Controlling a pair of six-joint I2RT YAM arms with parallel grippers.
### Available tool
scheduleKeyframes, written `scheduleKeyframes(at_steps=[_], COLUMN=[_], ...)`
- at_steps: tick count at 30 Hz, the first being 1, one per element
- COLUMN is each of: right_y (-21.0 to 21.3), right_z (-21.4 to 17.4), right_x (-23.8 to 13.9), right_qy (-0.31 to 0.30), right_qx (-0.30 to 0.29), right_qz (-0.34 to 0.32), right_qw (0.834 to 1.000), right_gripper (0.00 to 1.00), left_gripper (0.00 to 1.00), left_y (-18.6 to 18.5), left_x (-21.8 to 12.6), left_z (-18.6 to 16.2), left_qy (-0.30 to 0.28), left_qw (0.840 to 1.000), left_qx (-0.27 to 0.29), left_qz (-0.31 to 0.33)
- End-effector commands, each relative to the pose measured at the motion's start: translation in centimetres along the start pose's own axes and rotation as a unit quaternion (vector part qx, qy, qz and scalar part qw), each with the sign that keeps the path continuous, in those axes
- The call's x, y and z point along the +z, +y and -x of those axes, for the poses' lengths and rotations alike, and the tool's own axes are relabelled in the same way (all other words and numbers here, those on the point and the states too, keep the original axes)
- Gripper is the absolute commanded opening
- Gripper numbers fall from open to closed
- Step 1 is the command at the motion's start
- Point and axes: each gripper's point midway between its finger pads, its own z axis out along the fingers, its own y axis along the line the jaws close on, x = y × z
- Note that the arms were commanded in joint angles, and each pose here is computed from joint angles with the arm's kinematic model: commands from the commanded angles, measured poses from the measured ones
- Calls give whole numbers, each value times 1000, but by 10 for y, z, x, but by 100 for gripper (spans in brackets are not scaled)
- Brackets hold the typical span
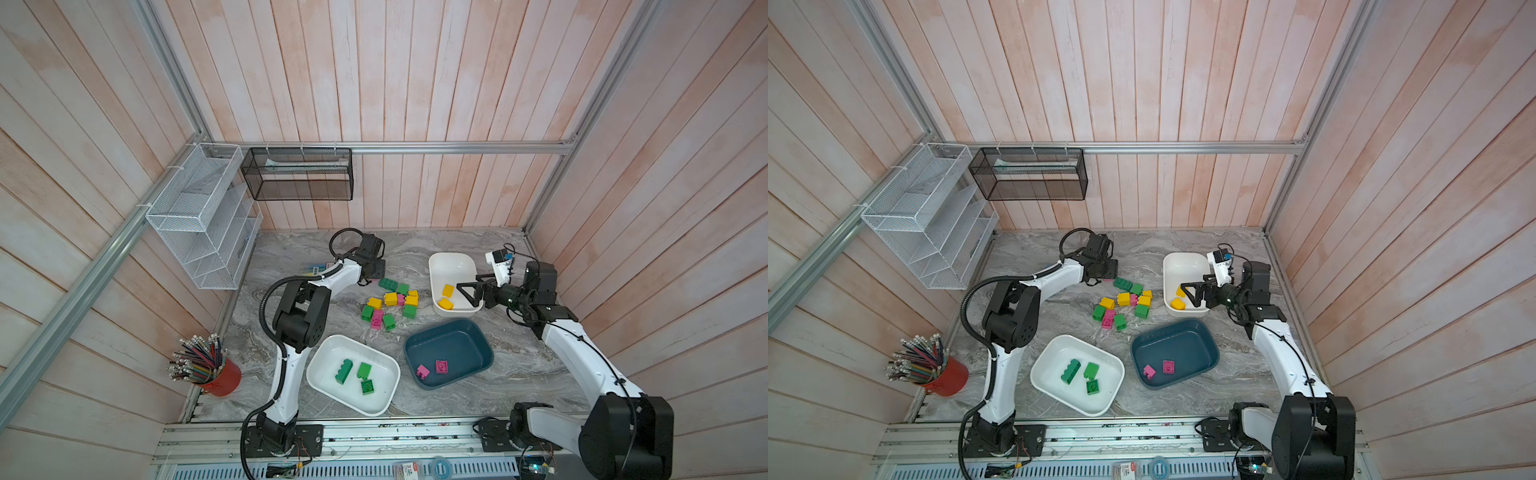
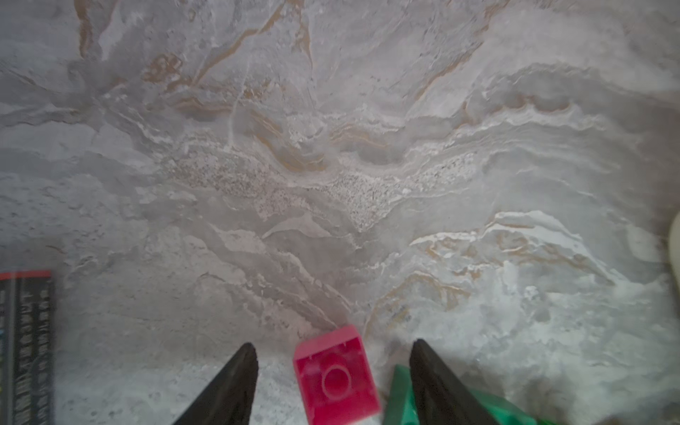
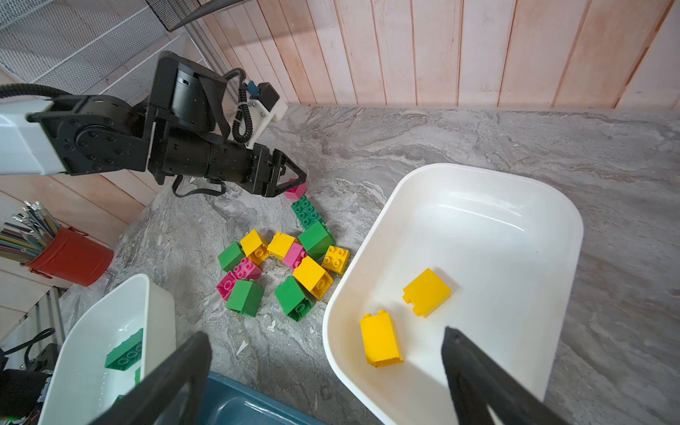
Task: Sort the legos into containers by color
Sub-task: 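Return the left gripper to the pile and grasp a pink brick, then carry the pink brick with the left gripper into the teal tray and release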
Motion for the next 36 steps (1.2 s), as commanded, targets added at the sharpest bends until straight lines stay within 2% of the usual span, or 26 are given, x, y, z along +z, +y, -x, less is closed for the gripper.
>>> scheduleKeyframes(at_steps=[1, 6, 9, 11, 14, 17, 21, 24, 27, 31, 36], right_y=[1, 1, 1, 1, 2, 2, 3, 3, 2, 1, 0], right_z=[4, 5, 6, 6, 6, 7, 10, 10, 10, 10, 11], right_x=[0, 1, 1, 1, 0, -1, -3, -6, -8, -9, -13], right_qy=[-3, -3, -3, -3, -2, -3, -7, -10, -12, -12, -11], right_qx=[-10, -11, -11, -11, -12, -13, -15, -17, -17, -16, -21], right_qz=[0, 2, 1, 1, 1, 0, -5, -11, -15, -19, -33], right_qw=[1000, 1000, 1000, 1000, 1000, 1000, 1000, 1000, 1000, 1000, 999], right_gripper=[98, 98, 98, 98, 98, 98, 98, 98, 98, 98, 98], left_gripper=[66, 58, 44, 39, 26, 20, 20, 20, 20, 20, 23], left_y=[3, 5, 8, 9, 7, 9, 6, -11, -35, -79, -142], left_x=[7, 19, 24, 23, 16, 3, -38, -89, -140, -195, -242], left_z=[0, -10, -17, -19, -19, -20, -7, 1, -6, -40, -111], left_qy=[2, 16, 26, 29, 32, 34, 15, -11, -25, -24, -6], left_qw=[1000, 1000, 999, 999, 999, 999, 1000, 998, 992, 976, 935], left_qx=[-12, -12, -8, -7, 2, 14, 26, 36, 62, 133, 224], left_qz=[7, 12, 20, 21, 16, 19, 5, -50, -103, -173, -276])
